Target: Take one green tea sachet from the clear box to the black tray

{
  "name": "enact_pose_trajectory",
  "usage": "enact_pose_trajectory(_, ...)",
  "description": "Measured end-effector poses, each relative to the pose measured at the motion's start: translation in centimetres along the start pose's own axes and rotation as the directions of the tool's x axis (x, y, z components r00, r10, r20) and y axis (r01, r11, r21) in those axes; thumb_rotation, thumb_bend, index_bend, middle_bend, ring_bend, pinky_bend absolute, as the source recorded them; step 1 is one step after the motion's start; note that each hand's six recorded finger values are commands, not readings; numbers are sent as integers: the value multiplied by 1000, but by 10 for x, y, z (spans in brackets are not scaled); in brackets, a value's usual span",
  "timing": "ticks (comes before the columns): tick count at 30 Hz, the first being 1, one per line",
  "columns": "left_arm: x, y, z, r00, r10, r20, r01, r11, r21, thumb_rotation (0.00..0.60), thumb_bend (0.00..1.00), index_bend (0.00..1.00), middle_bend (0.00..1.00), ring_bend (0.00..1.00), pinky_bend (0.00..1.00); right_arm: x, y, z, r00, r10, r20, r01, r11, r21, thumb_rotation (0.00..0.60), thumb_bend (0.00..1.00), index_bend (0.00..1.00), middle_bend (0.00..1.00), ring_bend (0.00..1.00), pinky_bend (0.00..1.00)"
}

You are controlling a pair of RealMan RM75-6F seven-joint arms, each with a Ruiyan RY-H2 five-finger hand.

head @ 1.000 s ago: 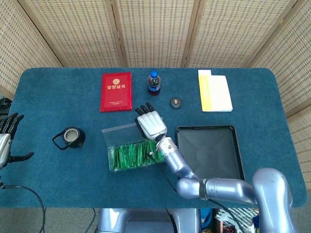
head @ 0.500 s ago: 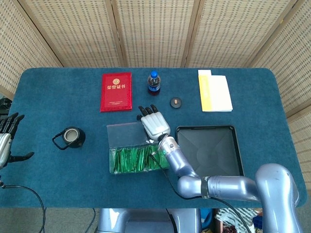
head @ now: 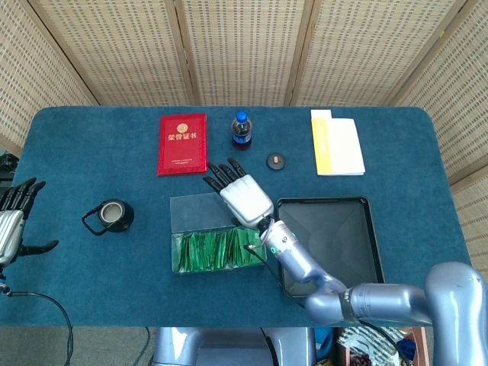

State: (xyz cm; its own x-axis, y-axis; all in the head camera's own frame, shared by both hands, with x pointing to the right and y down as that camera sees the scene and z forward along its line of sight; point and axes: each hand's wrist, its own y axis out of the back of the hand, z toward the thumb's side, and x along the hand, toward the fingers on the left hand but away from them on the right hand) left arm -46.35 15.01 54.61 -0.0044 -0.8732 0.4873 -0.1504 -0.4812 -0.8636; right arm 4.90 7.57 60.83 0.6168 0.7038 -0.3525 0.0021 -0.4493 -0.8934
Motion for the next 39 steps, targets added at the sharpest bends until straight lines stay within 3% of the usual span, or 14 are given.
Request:
enact_pose_trajectory(7,1,-3,5,1000,-13,17,13,1000,5,600,99,0,0,0,0,44,-17,10,988,80,-133,-76,996,36,600,275,440,145,121,91)
enact_pose_trajectory(16,1,-5,5,1000,-17,15,16,1000,12,600,99,0,0,0,0,65,-31,28,964,101,-246,-75,991,112,600,288,470,180,121,101)
enact_pose_trajectory(39,3,-8,3,1000,-30,0,30,999,14,600,100,0,0,0,0,46,-57,38,964,121,-236,-90,986,137,600,301,475,183,121,102)
